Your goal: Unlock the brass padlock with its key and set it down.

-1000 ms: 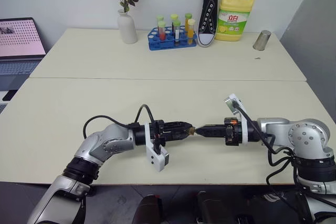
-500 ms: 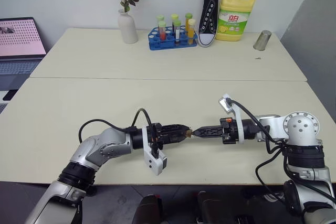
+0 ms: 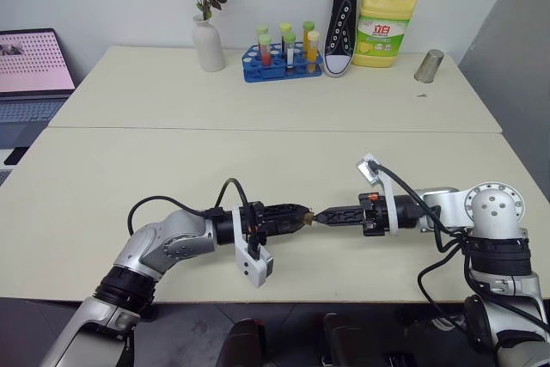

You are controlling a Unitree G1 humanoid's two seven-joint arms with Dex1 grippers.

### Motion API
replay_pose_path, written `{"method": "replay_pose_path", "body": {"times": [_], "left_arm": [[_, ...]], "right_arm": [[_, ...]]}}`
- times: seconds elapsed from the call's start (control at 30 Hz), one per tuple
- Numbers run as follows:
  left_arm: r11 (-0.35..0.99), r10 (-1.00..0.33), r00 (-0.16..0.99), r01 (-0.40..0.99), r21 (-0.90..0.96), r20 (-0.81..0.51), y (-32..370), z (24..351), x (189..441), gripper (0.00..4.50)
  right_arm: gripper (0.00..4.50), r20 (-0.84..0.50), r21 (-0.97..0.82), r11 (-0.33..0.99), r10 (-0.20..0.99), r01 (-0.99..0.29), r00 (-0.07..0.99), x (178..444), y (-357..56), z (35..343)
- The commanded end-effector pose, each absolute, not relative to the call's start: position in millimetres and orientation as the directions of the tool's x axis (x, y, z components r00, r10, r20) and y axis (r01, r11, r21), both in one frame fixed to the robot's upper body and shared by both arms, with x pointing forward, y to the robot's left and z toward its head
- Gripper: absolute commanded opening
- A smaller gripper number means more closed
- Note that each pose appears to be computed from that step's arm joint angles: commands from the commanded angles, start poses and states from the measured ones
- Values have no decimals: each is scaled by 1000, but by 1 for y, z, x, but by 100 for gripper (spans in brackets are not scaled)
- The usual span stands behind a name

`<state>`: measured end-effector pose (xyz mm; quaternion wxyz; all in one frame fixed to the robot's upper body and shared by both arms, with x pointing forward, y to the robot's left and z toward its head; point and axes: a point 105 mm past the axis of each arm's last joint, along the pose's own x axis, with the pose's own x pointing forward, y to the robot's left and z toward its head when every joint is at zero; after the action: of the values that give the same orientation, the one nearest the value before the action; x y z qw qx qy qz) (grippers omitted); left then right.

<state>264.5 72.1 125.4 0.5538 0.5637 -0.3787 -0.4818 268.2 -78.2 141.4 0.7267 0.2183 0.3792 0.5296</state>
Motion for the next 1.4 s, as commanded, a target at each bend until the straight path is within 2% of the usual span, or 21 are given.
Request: {"method": "replay_pose_path", "body": {"times": [0.03, 0.17, 0.23, 0.33, 0.43, 0.8, 0.97, 1.07, 1.27, 1.3, 1.4], "left_arm": [[-40, -973, 225, 71, 997, -55, 66, 140, 259, 97], [-23, -970, 238, 81, 996, -42, 66, 142, 261, 97], [-11, -970, 242, 88, 996, -32, 64, 143, 261, 97], [-7, -970, 242, 92, 996, -29, 64, 144, 260, 97], [-6, -971, 239, 94, 996, -28, 63, 146, 261, 97], [-14, -973, 229, 91, 996, -35, 62, 146, 262, 97], [-11, -972, 231, 91, 996, -32, 61, 146, 263, 97], [-18, -971, 237, 91, 996, -39, 64, 144, 265, 97], [-14, -969, 245, 97, 995, -37, 65, 143, 266, 97], [-12, -968, 246, 99, 995, -36, 65, 143, 266, 97], [-11, -968, 248, 100, 995, -35, 66, 143, 266, 97]], "right_arm": [[93, -308, 624, 313, 941, -716, 143, 259, -71, 153], [240, -349, 471, 312, 925, -825, 151, 255, -80, 154], [309, -356, 373, 346, 910, -861, 212, 263, -90, 155], [314, -346, 284, 388, 894, -877, 284, 274, -100, 157], [314, -316, 244, 356, 909, -902, 273, 268, -98, 158], [314, -207, 304, 346, 934, -888, 293, 266, -70, 155], [314, -205, 317, 351, 932, -881, 298, 268, -65, 152], [250, -211, 326, 343, 935, -881, 286, 268, -65, 150], [28, -214, 333, 322, 941, -886, 262, 266, -65, 150], [10, -219, 330, 321, 941, -888, 259, 266, -66, 149], [11, -220, 343, 311, 944, -886, 246, 265, -66, 149]]}}
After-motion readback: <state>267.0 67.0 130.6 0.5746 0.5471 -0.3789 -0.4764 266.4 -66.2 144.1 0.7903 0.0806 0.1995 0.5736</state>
